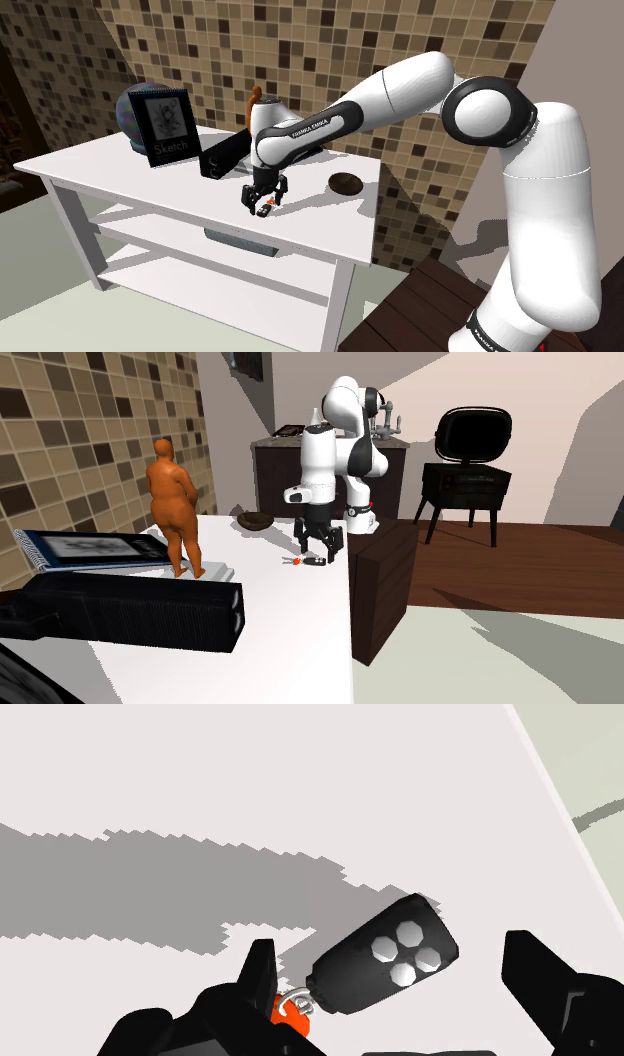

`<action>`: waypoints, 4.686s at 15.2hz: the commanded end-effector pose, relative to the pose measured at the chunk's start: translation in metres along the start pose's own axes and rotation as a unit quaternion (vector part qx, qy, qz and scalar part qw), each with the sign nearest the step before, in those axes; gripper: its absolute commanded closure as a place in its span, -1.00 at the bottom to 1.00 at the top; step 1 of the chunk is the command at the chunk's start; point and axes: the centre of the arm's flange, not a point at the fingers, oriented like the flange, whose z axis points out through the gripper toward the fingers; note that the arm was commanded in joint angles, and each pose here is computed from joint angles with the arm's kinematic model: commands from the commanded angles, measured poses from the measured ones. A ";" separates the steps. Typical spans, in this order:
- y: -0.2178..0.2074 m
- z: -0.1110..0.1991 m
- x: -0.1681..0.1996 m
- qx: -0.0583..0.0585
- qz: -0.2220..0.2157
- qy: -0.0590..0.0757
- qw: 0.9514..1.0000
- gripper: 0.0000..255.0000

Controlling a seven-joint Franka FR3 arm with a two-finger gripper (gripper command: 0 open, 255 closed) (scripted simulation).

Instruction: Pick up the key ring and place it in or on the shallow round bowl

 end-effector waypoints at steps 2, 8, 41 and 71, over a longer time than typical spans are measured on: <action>0.000 0.000 0.000 0.000 0.000 0.000 1.000 1.00; 0.000 0.000 0.000 0.000 0.000 0.000 1.000 1.00; 0.088 -0.129 -0.021 0.000 0.000 0.000 1.000 1.00; 0.292 -0.068 -0.078 0.000 0.000 0.000 1.000 1.00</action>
